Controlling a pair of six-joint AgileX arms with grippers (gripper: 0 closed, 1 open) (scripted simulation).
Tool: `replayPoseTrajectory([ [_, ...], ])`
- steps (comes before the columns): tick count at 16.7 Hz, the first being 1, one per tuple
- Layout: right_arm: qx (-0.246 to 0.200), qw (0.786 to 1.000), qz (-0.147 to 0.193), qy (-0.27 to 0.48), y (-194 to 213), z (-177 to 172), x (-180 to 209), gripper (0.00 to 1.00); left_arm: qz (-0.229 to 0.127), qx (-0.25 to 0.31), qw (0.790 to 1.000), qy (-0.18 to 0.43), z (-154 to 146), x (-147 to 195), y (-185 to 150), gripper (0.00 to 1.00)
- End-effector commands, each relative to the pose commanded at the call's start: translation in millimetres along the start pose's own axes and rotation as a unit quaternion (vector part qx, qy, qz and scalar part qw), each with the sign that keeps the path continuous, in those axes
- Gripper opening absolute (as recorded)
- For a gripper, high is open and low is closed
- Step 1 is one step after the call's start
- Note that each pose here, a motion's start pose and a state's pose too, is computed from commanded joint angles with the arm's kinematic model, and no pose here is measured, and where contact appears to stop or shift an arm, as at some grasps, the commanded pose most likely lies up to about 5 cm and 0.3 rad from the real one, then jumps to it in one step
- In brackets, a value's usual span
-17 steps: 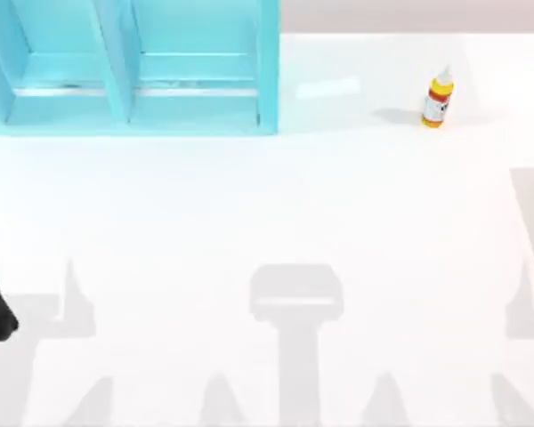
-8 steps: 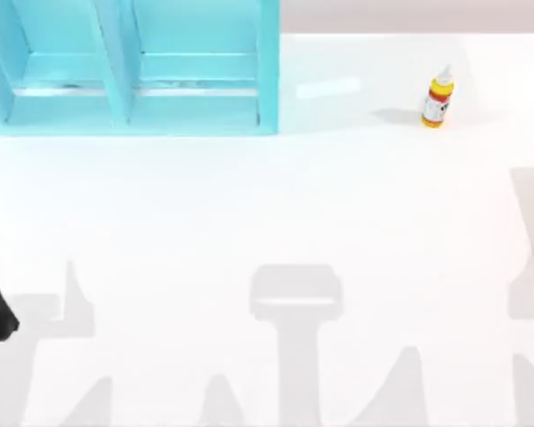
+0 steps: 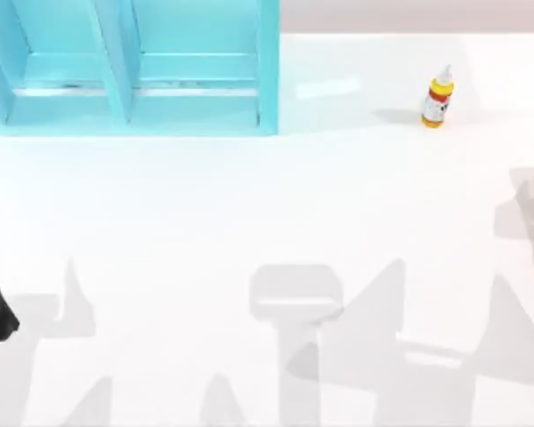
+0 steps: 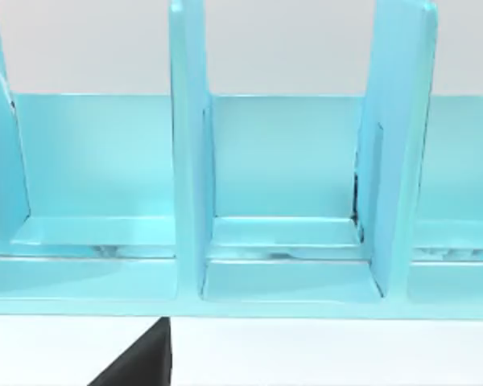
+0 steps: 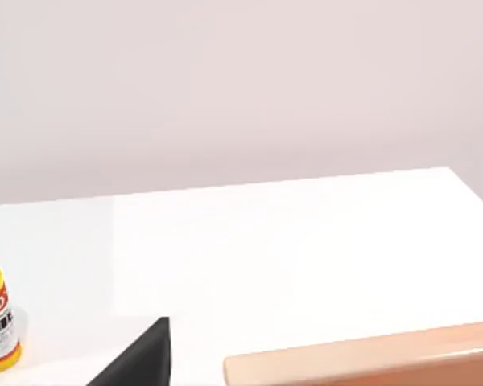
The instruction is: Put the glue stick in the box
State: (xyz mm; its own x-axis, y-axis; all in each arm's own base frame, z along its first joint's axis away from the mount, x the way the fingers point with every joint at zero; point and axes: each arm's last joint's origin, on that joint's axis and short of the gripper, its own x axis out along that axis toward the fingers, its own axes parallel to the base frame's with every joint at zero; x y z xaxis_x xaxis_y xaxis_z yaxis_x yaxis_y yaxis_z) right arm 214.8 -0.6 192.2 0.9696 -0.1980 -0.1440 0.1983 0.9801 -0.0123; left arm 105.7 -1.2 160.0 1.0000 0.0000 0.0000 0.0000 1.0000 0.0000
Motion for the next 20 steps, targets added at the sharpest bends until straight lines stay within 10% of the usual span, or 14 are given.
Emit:
replayPoseTrajectory([
  [20,-0.001,0.991,0.093,-0.093,145.8,-150.8,151.5,1.0,0.0,0.0,1.0,0.0,0.0,0.0,0.0,1.0],
])
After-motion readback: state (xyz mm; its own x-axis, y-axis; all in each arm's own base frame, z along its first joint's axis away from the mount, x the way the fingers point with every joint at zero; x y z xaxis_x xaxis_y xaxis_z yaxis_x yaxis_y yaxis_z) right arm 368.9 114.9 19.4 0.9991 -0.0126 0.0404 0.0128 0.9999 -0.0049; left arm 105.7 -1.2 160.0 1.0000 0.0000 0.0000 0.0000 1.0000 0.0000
